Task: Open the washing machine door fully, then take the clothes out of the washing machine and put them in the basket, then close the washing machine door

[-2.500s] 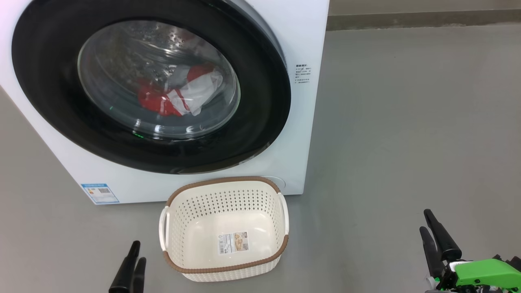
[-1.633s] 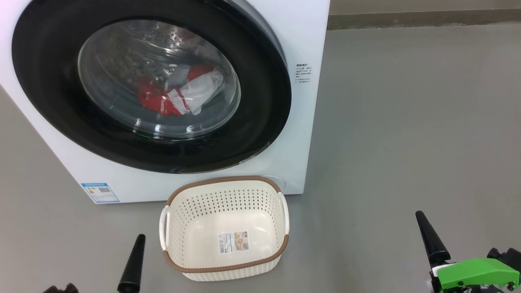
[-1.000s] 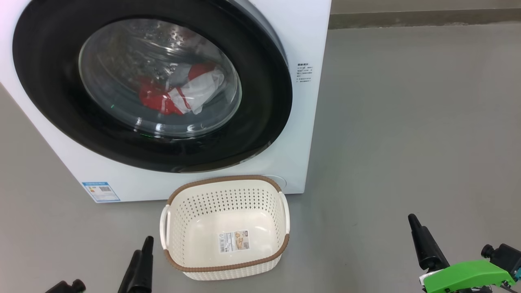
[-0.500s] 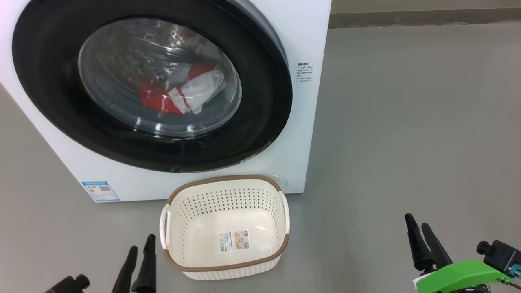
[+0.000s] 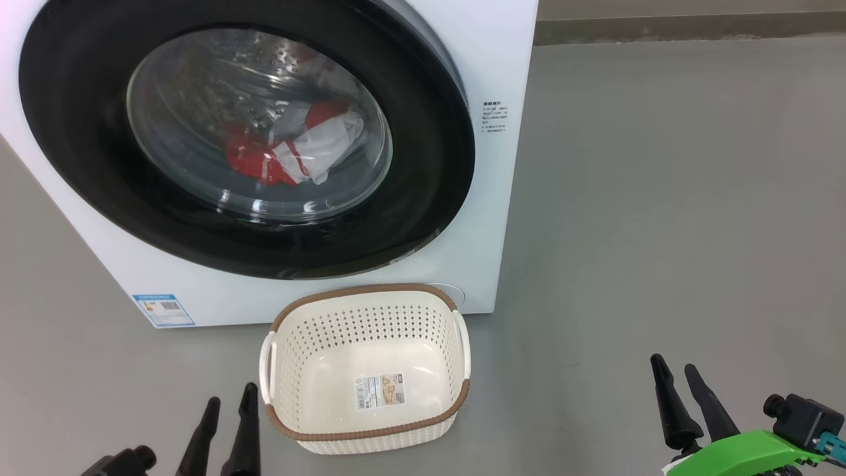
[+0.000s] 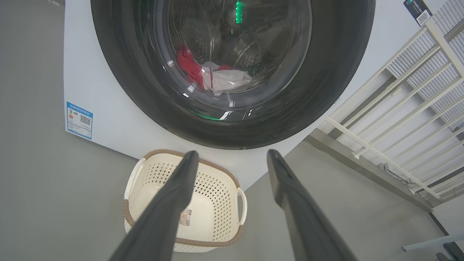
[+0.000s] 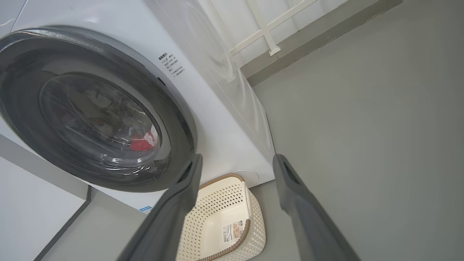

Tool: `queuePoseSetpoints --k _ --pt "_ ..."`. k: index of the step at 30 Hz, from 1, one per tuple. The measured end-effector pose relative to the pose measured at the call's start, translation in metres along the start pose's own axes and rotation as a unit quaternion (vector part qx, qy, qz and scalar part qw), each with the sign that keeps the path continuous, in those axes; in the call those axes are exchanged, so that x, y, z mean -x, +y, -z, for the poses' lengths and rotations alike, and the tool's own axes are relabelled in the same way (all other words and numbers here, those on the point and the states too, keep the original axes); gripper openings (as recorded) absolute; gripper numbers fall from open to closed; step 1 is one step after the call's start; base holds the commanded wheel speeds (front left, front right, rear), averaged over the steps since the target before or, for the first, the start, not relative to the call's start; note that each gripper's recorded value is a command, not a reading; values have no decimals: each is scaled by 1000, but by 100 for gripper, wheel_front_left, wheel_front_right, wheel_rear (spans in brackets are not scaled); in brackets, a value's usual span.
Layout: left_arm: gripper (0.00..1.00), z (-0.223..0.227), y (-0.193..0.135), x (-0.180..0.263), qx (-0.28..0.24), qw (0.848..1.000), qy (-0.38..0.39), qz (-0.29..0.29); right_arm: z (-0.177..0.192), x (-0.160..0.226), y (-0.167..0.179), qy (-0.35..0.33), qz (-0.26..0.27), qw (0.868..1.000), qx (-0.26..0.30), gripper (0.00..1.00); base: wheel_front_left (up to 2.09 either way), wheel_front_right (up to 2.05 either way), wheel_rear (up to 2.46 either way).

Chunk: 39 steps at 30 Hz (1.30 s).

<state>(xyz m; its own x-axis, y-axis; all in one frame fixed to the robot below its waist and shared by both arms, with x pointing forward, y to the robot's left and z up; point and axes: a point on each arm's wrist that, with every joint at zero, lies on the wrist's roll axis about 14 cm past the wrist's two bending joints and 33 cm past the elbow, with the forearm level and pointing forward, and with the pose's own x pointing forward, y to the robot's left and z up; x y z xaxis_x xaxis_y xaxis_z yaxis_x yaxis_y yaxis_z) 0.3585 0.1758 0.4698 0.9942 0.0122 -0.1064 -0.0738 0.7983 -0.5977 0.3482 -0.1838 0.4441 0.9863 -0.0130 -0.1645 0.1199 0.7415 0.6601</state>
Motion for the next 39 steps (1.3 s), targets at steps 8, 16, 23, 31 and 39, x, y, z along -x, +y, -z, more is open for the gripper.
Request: queuePoseSetpoints --k 8,16,23,31,39 --pt "100 -3 -6 0 -49 999 -11 12 -2 0 3 -5 -8 999 43 100 0 0 0" --pt "100 -4 -8 2 -95 995 -18 17 -1 5 1 -8 -9 996 85 100 0 0 0" --pt "100 -4 -11 3 -147 989 -23 24 -4 6 2 -15 -14 992 123 100 0 0 0" --pt "100 -4 -14 2 -187 981 -30 31 -7 8 0 -24 -16 986 164 100 0 0 0" --pt "100 -5 -16 3 -229 972 -37 39 -11 11 -2 -33 -16 979 200 100 0 0 0"
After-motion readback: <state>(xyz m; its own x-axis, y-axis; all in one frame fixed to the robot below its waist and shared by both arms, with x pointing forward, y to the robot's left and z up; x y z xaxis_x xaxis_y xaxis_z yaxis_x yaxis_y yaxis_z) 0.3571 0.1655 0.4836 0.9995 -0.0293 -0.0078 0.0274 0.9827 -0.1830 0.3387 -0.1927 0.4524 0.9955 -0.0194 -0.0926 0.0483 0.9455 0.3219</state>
